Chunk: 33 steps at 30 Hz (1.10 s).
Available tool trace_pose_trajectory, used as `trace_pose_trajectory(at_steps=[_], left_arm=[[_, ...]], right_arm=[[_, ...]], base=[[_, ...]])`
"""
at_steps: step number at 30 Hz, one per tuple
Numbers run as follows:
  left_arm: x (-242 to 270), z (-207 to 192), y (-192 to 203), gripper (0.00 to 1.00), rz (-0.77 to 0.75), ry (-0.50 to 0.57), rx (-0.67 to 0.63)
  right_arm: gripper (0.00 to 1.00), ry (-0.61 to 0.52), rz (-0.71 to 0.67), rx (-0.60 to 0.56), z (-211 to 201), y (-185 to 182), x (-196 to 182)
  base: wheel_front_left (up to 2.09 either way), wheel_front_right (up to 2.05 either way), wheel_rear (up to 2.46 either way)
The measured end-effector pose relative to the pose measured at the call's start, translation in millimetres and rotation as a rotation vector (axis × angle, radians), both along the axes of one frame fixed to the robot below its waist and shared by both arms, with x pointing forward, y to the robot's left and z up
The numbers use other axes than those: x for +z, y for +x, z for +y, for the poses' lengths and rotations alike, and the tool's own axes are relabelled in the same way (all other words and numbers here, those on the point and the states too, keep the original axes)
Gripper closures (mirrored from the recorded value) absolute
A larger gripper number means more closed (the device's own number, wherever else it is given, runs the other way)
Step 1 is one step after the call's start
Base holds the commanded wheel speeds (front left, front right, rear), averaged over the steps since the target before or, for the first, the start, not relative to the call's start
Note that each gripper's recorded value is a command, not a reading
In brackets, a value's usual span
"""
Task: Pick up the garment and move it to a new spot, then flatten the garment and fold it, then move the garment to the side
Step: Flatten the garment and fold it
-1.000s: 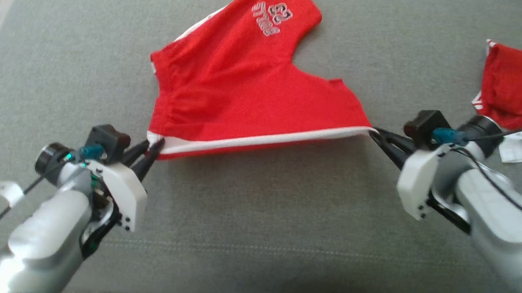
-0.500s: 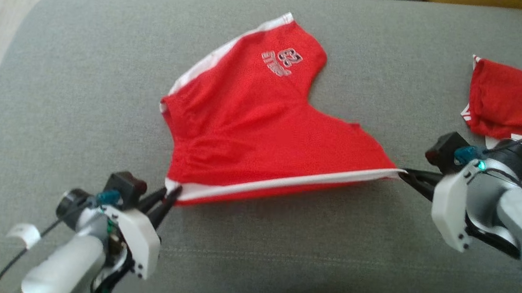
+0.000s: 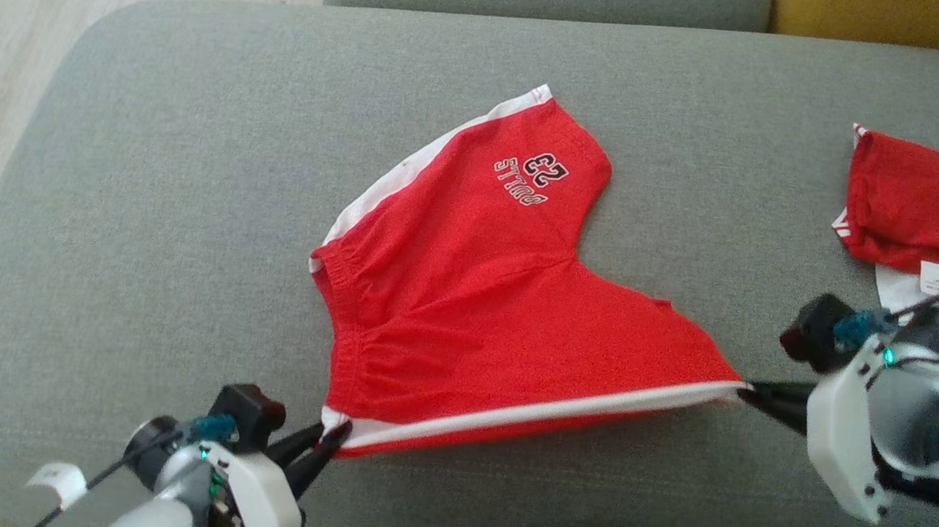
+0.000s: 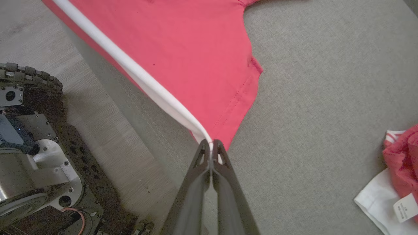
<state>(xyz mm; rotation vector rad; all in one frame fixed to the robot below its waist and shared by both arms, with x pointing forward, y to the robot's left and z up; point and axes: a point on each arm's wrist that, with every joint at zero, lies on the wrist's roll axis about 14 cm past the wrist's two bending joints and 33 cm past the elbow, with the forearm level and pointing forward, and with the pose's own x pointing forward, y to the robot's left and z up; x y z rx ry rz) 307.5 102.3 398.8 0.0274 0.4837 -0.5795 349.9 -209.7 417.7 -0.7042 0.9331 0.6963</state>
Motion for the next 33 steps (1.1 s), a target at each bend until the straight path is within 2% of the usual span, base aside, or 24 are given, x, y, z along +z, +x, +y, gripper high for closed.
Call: trace_pose_trajectory(at_steps=[4, 9, 13, 17, 33], left_arm=[[11, 2, 8, 1.00, -0.026, -0.013, 0.018], [34, 7, 33, 1.00, -0.081, -0.052, 0.068], [46, 13, 53, 1.00, -0.103, -0.076, 0.097], [51, 15, 78, 1.00, -0.109, -0.082, 0.122], [26, 41, 153, 1.00, -0.083, -0.063, 0.253]], right_arm=[[1.00, 0.040, -0.056, -0.001, 9, 22, 18], [1.00, 0.120, -0.179, -0.002, 29, 71, 55], [1.00, 0.140, -0.234, 0.009, 40, 105, 71], [1.00, 0.180, -0.287, -0.010, 57, 155, 84], [1.00, 0.152, -0.281, 0.064, 108, 247, 39]], base=[[0.00, 0.00, 0.00], [0.00, 0.00, 0.00], [0.00, 0.00, 0.00], [0.00, 0.00, 0.00], [0.00, 0.00, 0.00]])
